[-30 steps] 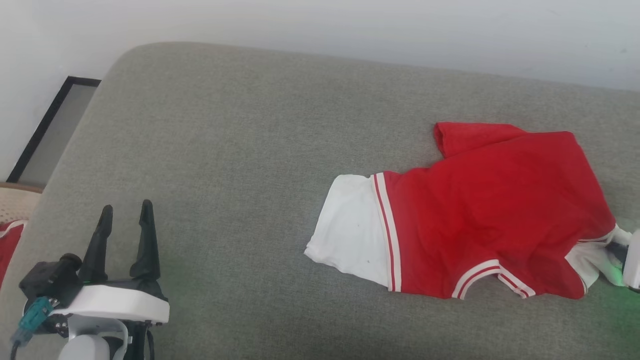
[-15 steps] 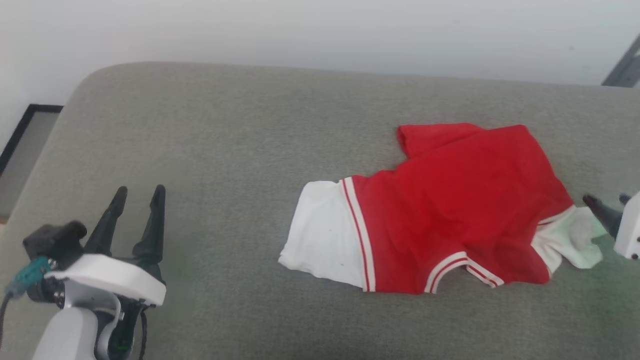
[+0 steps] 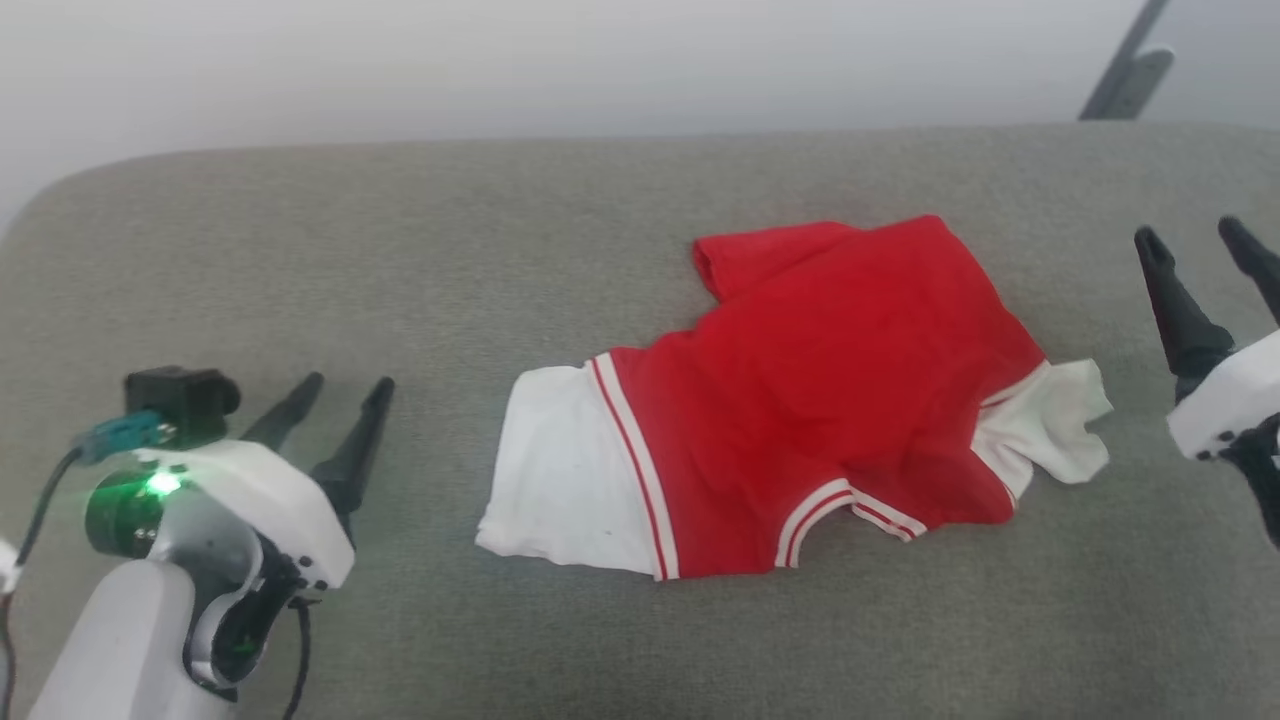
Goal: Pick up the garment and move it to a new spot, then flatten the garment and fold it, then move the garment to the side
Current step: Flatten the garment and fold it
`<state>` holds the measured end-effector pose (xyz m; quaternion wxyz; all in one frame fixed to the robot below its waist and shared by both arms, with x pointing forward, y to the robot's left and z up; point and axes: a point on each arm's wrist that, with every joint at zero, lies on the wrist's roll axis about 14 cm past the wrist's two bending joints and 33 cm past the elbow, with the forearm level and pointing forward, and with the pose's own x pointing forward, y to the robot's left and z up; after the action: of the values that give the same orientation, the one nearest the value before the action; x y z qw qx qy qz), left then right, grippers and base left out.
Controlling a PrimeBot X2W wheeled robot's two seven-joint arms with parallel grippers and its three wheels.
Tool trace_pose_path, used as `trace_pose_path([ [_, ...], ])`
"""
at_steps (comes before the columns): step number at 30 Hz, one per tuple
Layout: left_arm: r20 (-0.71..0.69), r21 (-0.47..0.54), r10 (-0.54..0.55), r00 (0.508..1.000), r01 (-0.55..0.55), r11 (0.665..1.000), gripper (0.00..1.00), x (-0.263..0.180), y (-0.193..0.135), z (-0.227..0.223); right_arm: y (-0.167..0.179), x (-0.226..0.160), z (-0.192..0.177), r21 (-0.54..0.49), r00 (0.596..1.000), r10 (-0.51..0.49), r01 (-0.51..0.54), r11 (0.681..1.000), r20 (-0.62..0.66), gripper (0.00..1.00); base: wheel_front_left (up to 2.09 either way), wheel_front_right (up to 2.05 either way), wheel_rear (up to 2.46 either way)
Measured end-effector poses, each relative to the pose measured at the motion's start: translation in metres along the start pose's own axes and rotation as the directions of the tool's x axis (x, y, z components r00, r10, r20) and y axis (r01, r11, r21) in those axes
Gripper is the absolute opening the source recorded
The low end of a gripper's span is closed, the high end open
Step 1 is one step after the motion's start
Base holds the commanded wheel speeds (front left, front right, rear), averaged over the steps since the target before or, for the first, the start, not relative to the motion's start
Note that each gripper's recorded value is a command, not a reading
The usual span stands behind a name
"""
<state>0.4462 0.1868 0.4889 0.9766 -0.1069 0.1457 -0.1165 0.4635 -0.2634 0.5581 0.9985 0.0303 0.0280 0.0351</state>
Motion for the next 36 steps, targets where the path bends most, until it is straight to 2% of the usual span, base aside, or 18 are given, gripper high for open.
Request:
trace_pose_path([
  [3,-0.109,0.004,-0.033,0.993,0.034,0.999,1.0,0.012,-0.012,-0.02,-0.002,-0.004,0.007,-0.023,0.995,-0.021,0.024,0.999,0.093,1.0,0.0,0.0,0.0],
  [7,-0.276,-0.006,-0.066,0.959,0.068,0.998,1.0,0.021,-0.027,-0.057,-0.008,-0.01,0.005,-0.025,0.982,-0.066,0.071,0.997,0.176,1.0,0.0,0.0,0.0],
  [13,-0.478,-0.023,-0.066,0.876,0.062,0.998,1.0,0.025,-0.038,-0.101,-0.007,-0.018,-0.016,-0.011,0.978,-0.105,0.109,0.994,0.178,1.0,0.0,0.0,0.0],
  [23,-0.608,-0.084,-0.071,0.791,0.025,0.996,1.0,0.025,-0.051,-0.121,0.0,-0.021,-0.037,0.013,0.987,-0.106,0.106,0.994,0.123,1.0,0.0,0.0,0.0],
  [30,-0.683,-0.119,-0.121,0.72,0.053,0.991,1.0,0.01,-0.075,-0.132,0.0,-0.022,-0.041,0.014,0.989,-0.103,0.103,0.995,0.108,1.0,0.0,0.0,0.0],
  [31,-0.684,-0.12,-0.122,0.719,0.054,0.991,0.95,0.009,-0.076,-0.132,0.0,-0.022,-0.041,0.014,0.989,-0.102,0.101,0.995,0.108,1.0,0.0,0.0,0.0],
  [32,-0.691,-0.115,-0.122,0.713,0.058,0.992,0.51,0.007,-0.077,-0.134,0.001,-0.022,-0.041,0.015,0.989,-0.101,0.1,0.995,0.107,1.0,0.0,0.0,0.0],
  [33,-0.691,-0.105,-0.123,0.712,0.069,0.992,0.04,0.006,-0.077,-0.134,0.001,-0.021,-0.04,0.015,0.989,-0.1,0.099,0.995,0.109,1.0,0.0,0.0,0.0],
  [34,-0.69,-0.1,-0.118,0.714,0.068,0.993,0.0,0.006,-0.076,-0.134,0.002,-0.021,-0.04,0.014,0.989,-0.098,0.097,0.995,0.11,1.0,0.0,0.0,0.0],
  [36,-0.688,-0.073,-0.105,0.718,0.076,0.994,0.0,0.005,-0.072,-0.135,0.004,-0.02,-0.04,0.013,0.99,-0.092,0.091,0.996,0.11,1.0,0.0,0.0,0.0],
])
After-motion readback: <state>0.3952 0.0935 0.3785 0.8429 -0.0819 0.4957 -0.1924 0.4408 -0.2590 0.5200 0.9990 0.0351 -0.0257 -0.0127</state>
